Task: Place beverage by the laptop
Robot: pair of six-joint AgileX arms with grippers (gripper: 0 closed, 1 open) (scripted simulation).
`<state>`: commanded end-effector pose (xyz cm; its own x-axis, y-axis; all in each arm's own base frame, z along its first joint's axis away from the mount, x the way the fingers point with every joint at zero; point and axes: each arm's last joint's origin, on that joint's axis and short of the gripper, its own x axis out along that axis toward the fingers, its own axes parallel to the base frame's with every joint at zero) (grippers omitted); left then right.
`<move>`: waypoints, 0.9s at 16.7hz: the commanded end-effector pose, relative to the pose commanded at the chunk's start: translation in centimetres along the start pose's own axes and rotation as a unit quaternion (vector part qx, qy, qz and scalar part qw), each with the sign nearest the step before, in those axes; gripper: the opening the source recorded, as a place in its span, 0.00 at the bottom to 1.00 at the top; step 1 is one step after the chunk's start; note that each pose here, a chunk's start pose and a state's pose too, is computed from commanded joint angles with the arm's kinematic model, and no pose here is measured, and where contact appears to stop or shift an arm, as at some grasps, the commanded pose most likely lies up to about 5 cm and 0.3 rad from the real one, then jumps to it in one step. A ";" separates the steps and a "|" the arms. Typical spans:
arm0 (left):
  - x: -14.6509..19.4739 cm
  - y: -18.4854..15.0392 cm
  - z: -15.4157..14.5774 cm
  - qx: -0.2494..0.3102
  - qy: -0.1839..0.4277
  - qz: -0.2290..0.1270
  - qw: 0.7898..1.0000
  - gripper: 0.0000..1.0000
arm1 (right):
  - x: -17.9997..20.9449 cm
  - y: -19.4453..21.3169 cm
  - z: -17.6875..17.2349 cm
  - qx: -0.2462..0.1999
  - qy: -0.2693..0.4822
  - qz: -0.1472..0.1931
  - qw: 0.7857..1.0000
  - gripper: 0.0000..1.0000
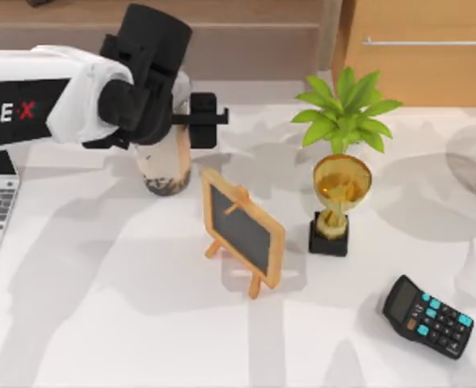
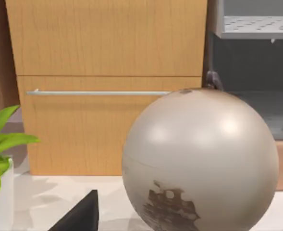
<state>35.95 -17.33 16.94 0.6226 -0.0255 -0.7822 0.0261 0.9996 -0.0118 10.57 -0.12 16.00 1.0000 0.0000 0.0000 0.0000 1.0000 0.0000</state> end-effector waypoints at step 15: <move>-3.1 0.3 2.6 -0.004 -0.047 -0.016 0.999 0.00 | 0.0 0.0 0.0 0.000 0.000 0.000 1.000 1.00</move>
<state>36.06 -17.03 21.01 0.6927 -0.0573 -0.7190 0.0410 0.9984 -0.0401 10.57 -0.12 16.00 1.0000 0.0000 0.0000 0.0000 1.0000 0.0000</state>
